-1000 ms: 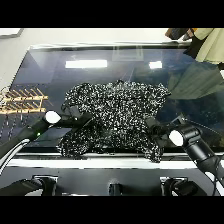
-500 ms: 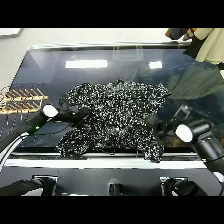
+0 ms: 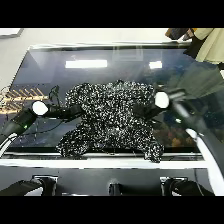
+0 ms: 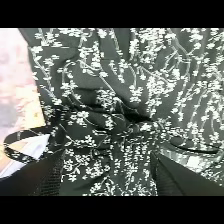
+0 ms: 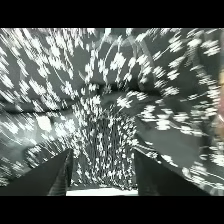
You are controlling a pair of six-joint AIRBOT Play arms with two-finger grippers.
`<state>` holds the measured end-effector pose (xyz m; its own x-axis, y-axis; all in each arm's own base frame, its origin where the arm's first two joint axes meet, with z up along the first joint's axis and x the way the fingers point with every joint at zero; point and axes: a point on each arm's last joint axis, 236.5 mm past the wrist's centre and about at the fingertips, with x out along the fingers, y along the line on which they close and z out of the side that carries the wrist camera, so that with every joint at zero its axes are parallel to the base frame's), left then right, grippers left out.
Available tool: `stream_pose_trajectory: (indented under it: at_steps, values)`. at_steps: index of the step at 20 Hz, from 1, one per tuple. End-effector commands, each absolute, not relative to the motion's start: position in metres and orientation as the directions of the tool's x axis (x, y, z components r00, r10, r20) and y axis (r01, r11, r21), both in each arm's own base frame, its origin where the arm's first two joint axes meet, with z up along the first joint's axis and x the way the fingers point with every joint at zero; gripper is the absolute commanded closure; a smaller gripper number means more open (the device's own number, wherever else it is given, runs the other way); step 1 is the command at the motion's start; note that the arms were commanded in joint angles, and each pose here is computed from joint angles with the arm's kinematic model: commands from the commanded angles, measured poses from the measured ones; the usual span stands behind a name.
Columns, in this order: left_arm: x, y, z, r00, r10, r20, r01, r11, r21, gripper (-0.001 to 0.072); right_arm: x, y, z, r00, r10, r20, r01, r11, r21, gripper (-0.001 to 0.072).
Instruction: Fold the clothes and pants, and hang the long-sleeved shirts on hangers.
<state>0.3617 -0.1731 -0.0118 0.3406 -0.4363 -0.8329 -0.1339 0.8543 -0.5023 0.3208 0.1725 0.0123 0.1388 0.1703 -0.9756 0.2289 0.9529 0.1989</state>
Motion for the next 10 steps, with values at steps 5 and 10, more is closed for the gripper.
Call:
stream_pose_trajectory:
  at_steps: [5, 10]
  values:
    - [0.362, -0.165, -0.013, 0.344, -0.403, -0.848, -0.113, 0.879, -0.464, 0.0102, 0.314, 0.206, -0.064, 0.033, 0.027, -0.999, 0.171, 0.985, 0.032, 0.0269]
    - [0.363, -0.165, -0.013, 0.345, -0.403, -0.848, -0.113, 0.879, -0.464, 0.0102, 0.331, 0.202, -0.075, 0.087, -0.001, -0.996, 0.181, 0.983, 0.014, 0.0344]
